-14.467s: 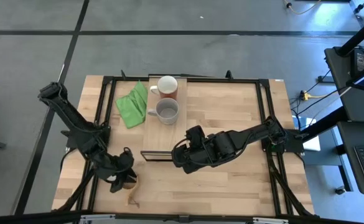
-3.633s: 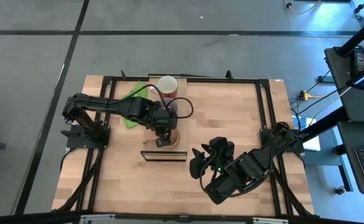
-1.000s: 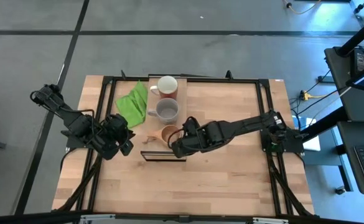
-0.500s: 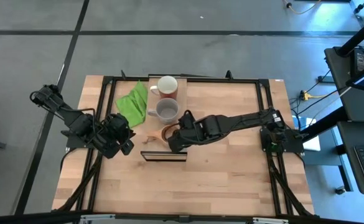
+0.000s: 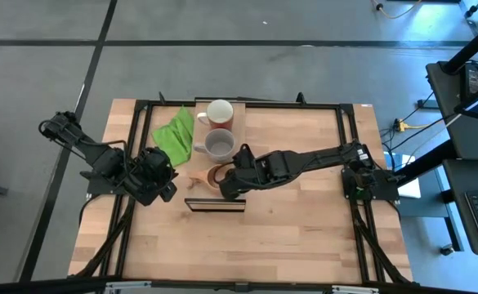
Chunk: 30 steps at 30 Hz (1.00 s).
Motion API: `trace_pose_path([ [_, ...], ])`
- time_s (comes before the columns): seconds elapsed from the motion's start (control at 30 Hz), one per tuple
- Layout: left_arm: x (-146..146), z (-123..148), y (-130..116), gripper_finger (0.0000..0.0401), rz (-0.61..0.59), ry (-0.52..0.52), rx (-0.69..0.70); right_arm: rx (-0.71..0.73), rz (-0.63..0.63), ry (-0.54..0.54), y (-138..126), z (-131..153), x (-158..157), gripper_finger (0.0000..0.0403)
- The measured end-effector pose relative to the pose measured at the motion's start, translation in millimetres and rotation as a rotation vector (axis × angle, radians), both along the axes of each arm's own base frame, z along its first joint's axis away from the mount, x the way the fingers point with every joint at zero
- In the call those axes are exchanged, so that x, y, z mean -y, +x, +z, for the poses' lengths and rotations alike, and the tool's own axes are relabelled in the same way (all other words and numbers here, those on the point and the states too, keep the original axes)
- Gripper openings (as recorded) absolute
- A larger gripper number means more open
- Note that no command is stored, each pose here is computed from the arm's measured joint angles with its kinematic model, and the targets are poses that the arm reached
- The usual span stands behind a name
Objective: Stack small to large cups/mugs on shelf
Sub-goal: Return to Home Position
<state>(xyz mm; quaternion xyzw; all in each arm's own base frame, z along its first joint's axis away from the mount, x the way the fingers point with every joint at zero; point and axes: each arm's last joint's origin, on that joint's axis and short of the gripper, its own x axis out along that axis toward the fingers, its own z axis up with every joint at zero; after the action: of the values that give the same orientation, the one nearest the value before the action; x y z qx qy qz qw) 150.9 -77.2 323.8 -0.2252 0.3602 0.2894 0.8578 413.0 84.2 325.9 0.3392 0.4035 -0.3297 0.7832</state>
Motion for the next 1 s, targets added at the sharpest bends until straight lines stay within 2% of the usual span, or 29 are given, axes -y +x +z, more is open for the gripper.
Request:
trace_pose_path([
  [0.17,0,0,0,0.0070,-0.006,0.016,0.001,-0.061,-0.011,-0.040,-6,-2,2,0.0005],
  [0.3,2,5,3,0.0070,-0.076,0.009,0.051,-0.029,-0.017,-0.067,-5,5,3,0.0006],
  [0.47,5,34,5,0.0070,-0.249,-0.012,0.307,0.123,0.056,-0.179,-5,48,-1,0.0006],
  [0.57,-3,52,-2,0.0070,-0.256,0.046,0.448,0.246,0.112,-0.234,-10,80,0,0.0006],
  [0.67,-10,65,-14,0.0070,-0.248,0.052,0.544,0.417,0.203,-0.204,-19,108,-1,0.0006],
  [0.7,-13,68,-19,0.0070,-0.250,0.033,0.566,0.475,0.238,-0.174,-25,120,-1,0.0006],
  [0.77,-16,75,-27,0.0070,-0.236,-0.135,0.651,0.569,0.278,-0.083,-33,136,-3,0.0006],
  [0.8,-15,82,-29,0.0070,-0.257,-0.188,0.712,0.630,0.292,-0.025,-36,144,-6,0.0006],
  [0.83,-12,91,-29,0.0070,-0.320,-0.179,0.785,0.684,0.331,-0.031,-36,150,-11,0.0006],
  [0.87,-7,103,-28,0.0070,-0.441,-0.149,0.878,0.762,0.411,-0.099,-36,159,-19,0.0006],
  [0.97,12,132,-40,0.0070,-0.940,-0.013,1.178,0.971,0.701,-0.350,-41,182,-51,0.0006],
  [1.0,18,136,-43,0.0070,-1.054,0.030,1.251,1.017,0.784,-0.398,-44,186,-61,0.0006],
])
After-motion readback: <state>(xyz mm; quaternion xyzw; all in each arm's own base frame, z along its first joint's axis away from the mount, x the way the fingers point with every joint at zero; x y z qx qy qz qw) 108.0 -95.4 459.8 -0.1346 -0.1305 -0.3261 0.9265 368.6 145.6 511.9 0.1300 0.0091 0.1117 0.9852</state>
